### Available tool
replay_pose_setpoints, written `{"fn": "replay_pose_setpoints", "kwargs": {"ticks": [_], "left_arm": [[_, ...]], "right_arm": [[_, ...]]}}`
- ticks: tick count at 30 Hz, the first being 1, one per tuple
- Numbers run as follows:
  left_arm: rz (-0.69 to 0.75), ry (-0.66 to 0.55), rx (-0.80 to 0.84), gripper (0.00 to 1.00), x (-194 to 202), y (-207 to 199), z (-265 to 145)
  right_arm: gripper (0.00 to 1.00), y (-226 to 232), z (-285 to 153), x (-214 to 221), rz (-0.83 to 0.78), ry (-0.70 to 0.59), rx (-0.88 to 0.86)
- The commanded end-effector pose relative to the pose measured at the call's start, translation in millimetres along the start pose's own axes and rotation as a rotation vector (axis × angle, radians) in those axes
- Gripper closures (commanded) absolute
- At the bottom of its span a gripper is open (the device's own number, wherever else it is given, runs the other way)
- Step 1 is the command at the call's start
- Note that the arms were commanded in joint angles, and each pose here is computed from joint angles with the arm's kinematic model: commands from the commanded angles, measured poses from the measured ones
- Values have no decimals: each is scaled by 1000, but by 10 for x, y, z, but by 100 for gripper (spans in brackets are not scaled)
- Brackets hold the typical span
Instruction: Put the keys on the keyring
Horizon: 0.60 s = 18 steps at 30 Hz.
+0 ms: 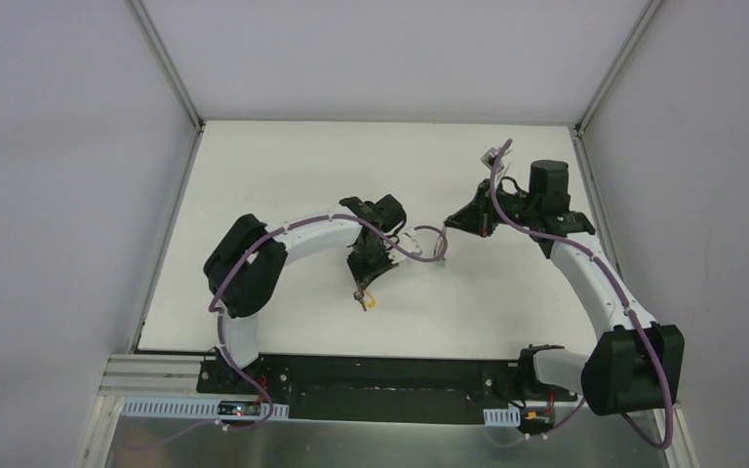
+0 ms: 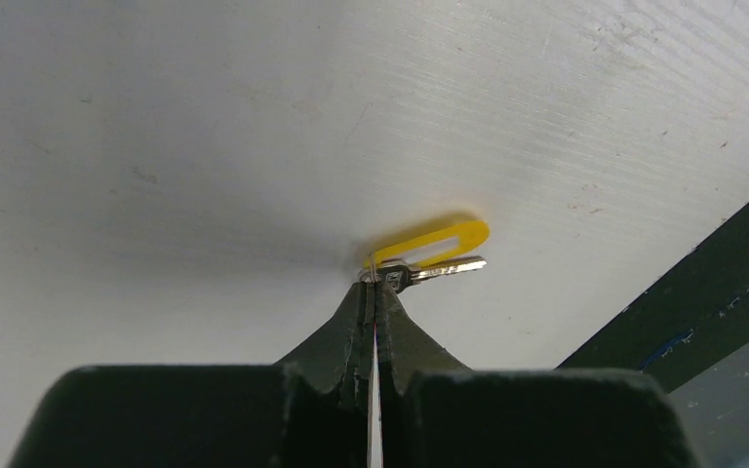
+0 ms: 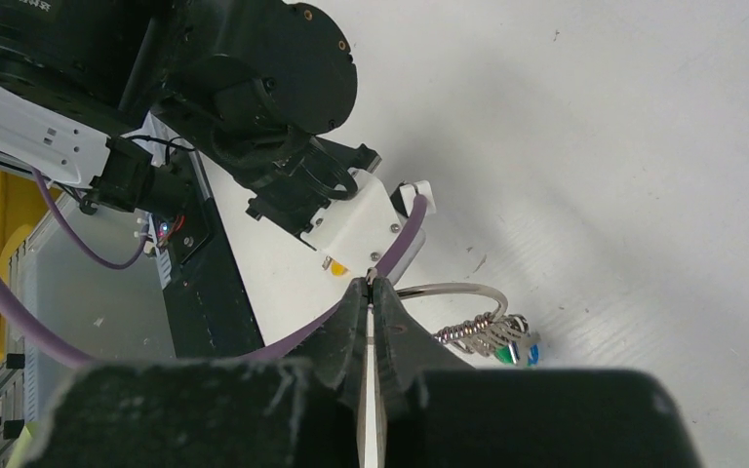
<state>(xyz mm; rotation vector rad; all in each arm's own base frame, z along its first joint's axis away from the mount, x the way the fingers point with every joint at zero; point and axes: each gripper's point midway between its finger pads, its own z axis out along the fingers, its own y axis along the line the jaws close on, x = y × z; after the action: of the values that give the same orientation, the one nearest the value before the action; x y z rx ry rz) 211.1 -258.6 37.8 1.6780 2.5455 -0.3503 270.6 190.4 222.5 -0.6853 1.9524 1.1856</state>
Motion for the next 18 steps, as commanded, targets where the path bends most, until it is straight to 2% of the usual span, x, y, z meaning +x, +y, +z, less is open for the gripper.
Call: {"fn": "replay_pose_setpoints", "kwargs": {"ticks": [1,13,18], "left_arm": [[-17,12,6,99,-34,-28,27],[-26,32,8,87,-19,-15,107],[-25,29,4,87,-22,-9,102]], "right_arm": [[100,103,-59,-66,-61,-26,-20],[100,87,-61,-34,-60,-25,-17],[100,86,-55,-22,-56,-25,-22]]}}
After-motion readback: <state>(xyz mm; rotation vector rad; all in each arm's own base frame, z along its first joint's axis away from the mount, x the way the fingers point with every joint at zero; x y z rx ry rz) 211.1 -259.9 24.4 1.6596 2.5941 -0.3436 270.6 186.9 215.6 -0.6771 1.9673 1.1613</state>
